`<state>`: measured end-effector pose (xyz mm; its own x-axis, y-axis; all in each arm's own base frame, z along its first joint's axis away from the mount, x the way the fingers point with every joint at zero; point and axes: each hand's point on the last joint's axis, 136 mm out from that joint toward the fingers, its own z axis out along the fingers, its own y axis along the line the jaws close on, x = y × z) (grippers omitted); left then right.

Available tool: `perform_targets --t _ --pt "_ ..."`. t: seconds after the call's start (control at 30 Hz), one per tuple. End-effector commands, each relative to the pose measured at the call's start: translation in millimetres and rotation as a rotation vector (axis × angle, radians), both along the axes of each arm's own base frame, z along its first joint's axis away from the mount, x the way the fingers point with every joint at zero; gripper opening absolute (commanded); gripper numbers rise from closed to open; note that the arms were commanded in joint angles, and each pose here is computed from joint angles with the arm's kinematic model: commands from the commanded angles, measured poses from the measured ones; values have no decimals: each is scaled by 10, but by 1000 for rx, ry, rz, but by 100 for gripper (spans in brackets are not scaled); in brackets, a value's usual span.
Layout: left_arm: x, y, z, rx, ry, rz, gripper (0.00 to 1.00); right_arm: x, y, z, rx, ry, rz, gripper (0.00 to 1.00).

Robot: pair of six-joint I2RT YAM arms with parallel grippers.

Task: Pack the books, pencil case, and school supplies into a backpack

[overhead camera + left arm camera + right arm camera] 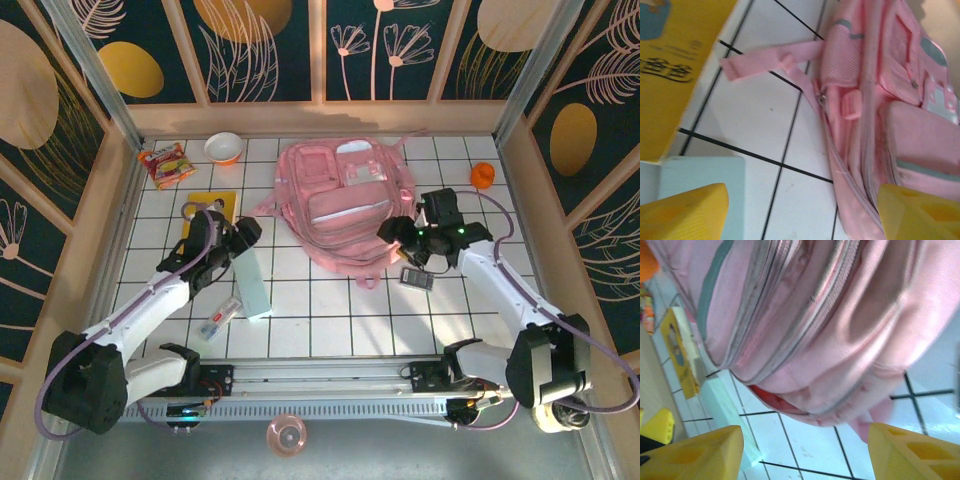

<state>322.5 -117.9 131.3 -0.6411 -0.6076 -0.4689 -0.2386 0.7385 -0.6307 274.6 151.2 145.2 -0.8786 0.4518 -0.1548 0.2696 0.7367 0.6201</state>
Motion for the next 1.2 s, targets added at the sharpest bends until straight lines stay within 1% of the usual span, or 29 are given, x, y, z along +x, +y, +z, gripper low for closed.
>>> perform_targets --t 0.0,0.13,0.27,0.33,0.37,0.53,0.63,0.7,0.73,0.83,0.87,0.93,1.0,1.07,1.17 --pt "-62 122 -134 -34 89 5 77 -242 -162 -51 -100 58 -5 67" --pt "31 416 -158 1 102 28 77 -258 -46 217 -102 2 31 67" --pt "179 745 -178 44 106 51 75 -184 264 537 -83 -107 87 67" --pt "275 930 -194 93 112 67 75 -126 456 654 -62 -162 113 67" --pt "329 1025 -194 122 115 80 75 -115 573 684 -45 -183 132 67" --pt "596 1379 -293 189 145 131 73 -51 1068 764 42 -252 206 65" --pt "773 1477 -452 231 186 127 65 -35 1291 743 61 -265 246 65" --pt "882 1495 -602 244 217 111 60 -35 1388 722 58 -265 272 64" --pt "990 1481 -623 235 212 99 56 -28 1418 706 53 -266 281 64" --pt "1122 1374 -897 173 259 52 44 -8 1456 663 39 -267 289 64" --pt "1135 1350 -962 156 271 45 42 0 1456 656 38 -268 287 64" --pt "1098 1245 -1101 119 299 15 39 8 1457 643 36 -273 286 64" --pt "1017 1123 -1194 111 321 -16 38 17 1462 642 38 -279 285 64" --pt "892 1003 -1293 108 348 -41 38 28 1474 627 42 -280 285 64" --pt "640 776 -1433 65 379 -63 38 42 1507 612 49 -280 292 64"
